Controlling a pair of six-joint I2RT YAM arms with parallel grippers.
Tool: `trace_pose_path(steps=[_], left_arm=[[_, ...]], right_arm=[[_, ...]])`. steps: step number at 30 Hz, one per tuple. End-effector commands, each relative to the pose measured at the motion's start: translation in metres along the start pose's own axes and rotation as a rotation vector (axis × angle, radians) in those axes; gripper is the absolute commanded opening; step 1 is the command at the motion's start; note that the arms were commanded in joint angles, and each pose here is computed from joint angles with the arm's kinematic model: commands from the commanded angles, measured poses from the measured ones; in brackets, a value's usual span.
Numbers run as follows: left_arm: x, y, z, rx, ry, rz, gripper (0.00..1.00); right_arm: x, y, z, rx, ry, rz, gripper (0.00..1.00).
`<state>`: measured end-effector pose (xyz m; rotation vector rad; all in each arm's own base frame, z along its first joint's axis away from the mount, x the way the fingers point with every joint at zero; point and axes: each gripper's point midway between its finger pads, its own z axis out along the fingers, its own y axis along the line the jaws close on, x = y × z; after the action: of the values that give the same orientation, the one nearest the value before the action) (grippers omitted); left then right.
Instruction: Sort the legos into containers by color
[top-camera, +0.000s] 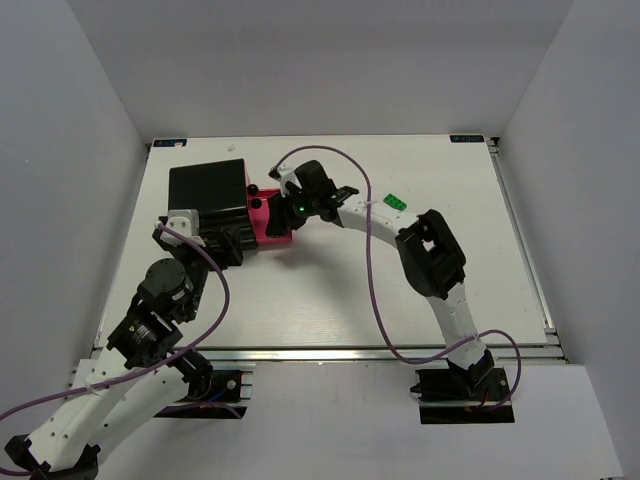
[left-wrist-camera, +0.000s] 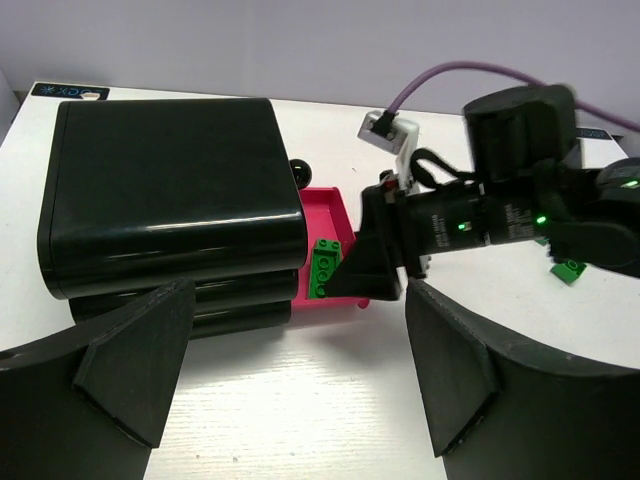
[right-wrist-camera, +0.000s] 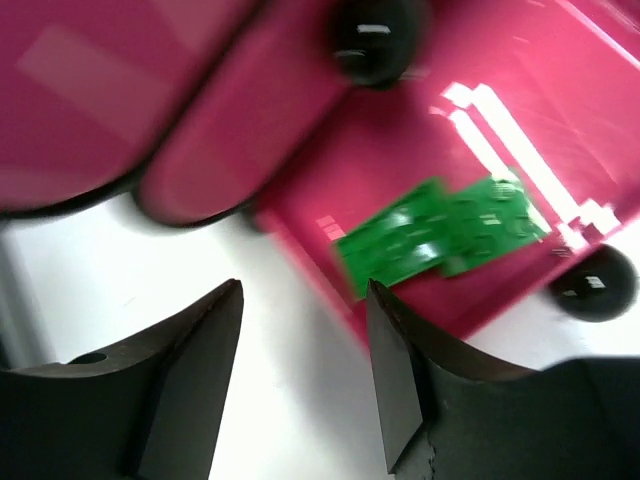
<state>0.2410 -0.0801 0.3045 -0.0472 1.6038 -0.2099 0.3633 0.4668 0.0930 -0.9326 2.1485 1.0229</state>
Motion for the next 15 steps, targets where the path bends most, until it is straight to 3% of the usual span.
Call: trace_pose_path(steps=[1, 4, 6, 7, 8, 9, 10, 12, 13, 14, 15], left_arm=[[0.000, -0.001, 0.000, 0.014, -0.010, -0.001, 0.95], [0.000, -0.002, 0.000, 0.019, -0.011, -0.004, 0.95], [0.000, -0.003, 0.000, 0.025, -0.012, -0.003, 0.95], [0.000, -0.004, 0.000, 0.028, -0.011, -0.003, 0.95], [0.001, -0.006, 0.001, 0.037, -0.007, -0.001, 0.95], [0.002, -0.008, 0.001, 0.046, -0.005, -0.001, 0.95], [0.003, -0.009, 0.002, 0.053, 0.000, 0.003, 0.95], [0.004, -0.015, 0.003, 0.082, 0.009, 0.005, 0.94], [0.004, -0.017, 0.002, 0.091, 0.011, 0.007, 0.94], [0.004, -0.019, 0.003, 0.100, 0.012, 0.005, 0.94], [0.005, -0.021, 0.003, 0.113, 0.017, 0.010, 0.94]], right_arm=[[-0.067, 0.058, -0.058, -0.213, -0.163, -0.193, 0.58], [-0.074, 0.057, -0.081, -0.193, -0.193, -0.227, 0.56], [-0.068, 0.034, -0.094, -0.131, -0.191, -0.218, 0.46], [-0.068, 0.012, -0.103, -0.039, -0.198, -0.196, 0.37], [-0.073, 0.000, -0.118, 0.021, -0.215, -0.188, 0.13], [-0.063, -0.033, -0.129, 0.145, -0.201, -0.168, 0.02], [-0.058, -0.047, -0.138, 0.206, -0.191, -0.147, 0.00], [-0.040, -0.096, -0.172, 0.346, -0.143, -0.116, 0.00], [-0.029, -0.107, -0.179, 0.367, -0.106, -0.128, 0.06], [-0.014, -0.114, -0.190, 0.375, -0.058, -0.111, 0.30], [-0.003, -0.139, -0.211, 0.407, -0.044, -0.071, 0.45]])
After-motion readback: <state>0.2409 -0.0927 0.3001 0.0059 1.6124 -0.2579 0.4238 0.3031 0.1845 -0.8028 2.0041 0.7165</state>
